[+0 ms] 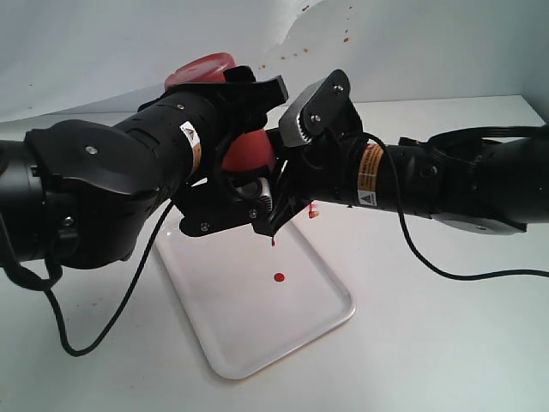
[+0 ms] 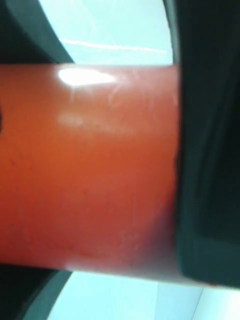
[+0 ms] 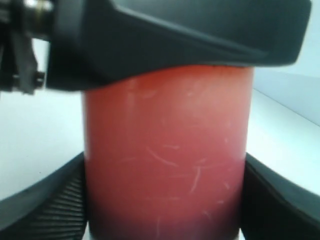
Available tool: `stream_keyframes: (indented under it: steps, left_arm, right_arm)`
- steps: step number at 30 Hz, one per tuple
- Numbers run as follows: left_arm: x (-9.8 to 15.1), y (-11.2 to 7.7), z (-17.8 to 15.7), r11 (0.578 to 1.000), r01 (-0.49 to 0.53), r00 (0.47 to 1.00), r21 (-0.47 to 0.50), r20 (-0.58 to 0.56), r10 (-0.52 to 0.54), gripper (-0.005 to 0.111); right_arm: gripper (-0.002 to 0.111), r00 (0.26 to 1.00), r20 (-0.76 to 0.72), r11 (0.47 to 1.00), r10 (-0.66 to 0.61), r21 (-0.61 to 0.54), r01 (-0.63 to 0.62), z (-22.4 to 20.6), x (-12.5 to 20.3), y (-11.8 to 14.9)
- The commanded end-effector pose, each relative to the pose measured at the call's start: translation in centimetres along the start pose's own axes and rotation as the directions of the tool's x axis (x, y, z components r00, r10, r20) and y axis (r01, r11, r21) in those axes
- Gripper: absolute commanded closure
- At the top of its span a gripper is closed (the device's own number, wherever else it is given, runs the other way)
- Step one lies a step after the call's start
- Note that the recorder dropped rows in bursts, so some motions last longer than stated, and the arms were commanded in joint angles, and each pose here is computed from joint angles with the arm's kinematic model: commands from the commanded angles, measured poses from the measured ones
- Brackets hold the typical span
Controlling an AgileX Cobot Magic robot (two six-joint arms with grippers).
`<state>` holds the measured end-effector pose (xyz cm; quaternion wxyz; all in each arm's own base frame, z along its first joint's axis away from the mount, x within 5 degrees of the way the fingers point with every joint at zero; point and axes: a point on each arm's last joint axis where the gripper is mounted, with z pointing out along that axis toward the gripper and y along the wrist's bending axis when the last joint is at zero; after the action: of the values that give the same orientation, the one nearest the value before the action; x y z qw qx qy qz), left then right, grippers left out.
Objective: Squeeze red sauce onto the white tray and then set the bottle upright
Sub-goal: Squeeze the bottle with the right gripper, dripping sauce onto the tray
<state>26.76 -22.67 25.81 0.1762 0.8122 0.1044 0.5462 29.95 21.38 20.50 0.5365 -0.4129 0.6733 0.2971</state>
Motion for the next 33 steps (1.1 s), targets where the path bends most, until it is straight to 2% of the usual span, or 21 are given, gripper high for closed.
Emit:
stream_keyframes:
  steps: [1,7,9,11,12,14,16,17,19,22,24,28,30,33]
  left_arm:
    - [-0.05,0.04,0.02,1.0,-0.008,1.0,0.006,-0.012,0.008,0.107]
    - [-0.05,0.04,0.02,1.0,-0.008,1.0,0.006,-0.012,0.008,0.107]
    - [-0.05,0.04,0.02,1.0,-0.008,1.0,0.006,-0.012,0.008,0.107]
    - [-0.05,0.04,0.02,1.0,-0.008,1.0,0.006,-0.012,0.008,0.107]
    - [-0.05,0.04,0.02,1.0,-0.008,1.0,0.006,-0.012,0.008,0.107]
    - [-0.05,0.04,0.02,1.0,-0.008,1.0,0.006,-0.012,0.008,0.107]
    - [-0.05,0.04,0.02,1.0,-0.008,1.0,0.006,-0.012,0.008,0.107]
    - [-0.05,0.04,0.02,1.0,-0.008,1.0,0.006,-0.012,0.008,0.107]
    - [-0.05,0.04,0.02,1.0,-0.008,1.0,0.006,-0.012,0.008,0.107]
    - [-0.05,0.04,0.02,1.0,-0.008,1.0,0.006,-0.012,0.008,0.107]
    - [-0.05,0.04,0.02,1.0,-0.008,1.0,0.006,-0.012,0.008,0.107]
    - [-0.05,0.04,0.02,1.0,-0.008,1.0,0.006,-0.012,0.008,0.107]
    - [-0.05,0.04,0.02,1.0,-0.008,1.0,0.006,-0.012,0.008,0.107]
    - [-0.05,0.04,0.02,1.0,-0.008,1.0,0.006,-0.012,0.008,0.107]
  right_arm:
    - [0.107,0.996,0.076,0.999,0.035,-0.009,-0.035,-0.1,-1.24,-0.01]
    - [0.107,0.996,0.076,0.999,0.035,-0.009,-0.035,-0.1,-1.24,-0.01]
    - [0.1,0.995,0.076,0.998,0.057,-0.011,-0.057,-0.1,-1.24,-0.01]
    - [0.074,0.994,0.076,0.997,0.078,-0.012,-0.077,-0.1,-1.24,-0.01]
    - [0.051,0.995,0.073,0.997,0.072,-0.016,-0.072,-0.1,-1.22,0.04]
    - [0.026,0.995,0.069,0.998,0.067,-0.02,-0.065,-0.1,-1.19,0.08]
    - [0.012,0.995,0.069,0.998,0.067,-0.02,-0.065,-0.1,-1.19,0.08]
    - [0.009,0.995,0.069,0.998,0.067,-0.02,-0.065,-0.1,-1.19,0.08]
    - [0.011,0.995,0.069,0.998,0.067,-0.02,-0.065,-0.1,-1.19,0.08]
    - [0.025,0.995,0.069,0.998,0.067,-0.02,-0.065,-0.1,-1.19,0.08]
    - [0.047,0.996,0.068,0.998,0.065,-0.022,-0.063,-0.1,-1.18,0.09]
    - [0.104,0.998,0.052,0.998,0.029,-0.048,-0.027,-0.1,-1.03,0.36]
    - [0.106,0.998,0.054,0.998,0.043,-0.045,-0.041,-0.1,-1.06,0.32]
    - [0.096,0.992,0.062,0.994,0.109,-0.031,-0.107,-0.1,-1.14,0.16]
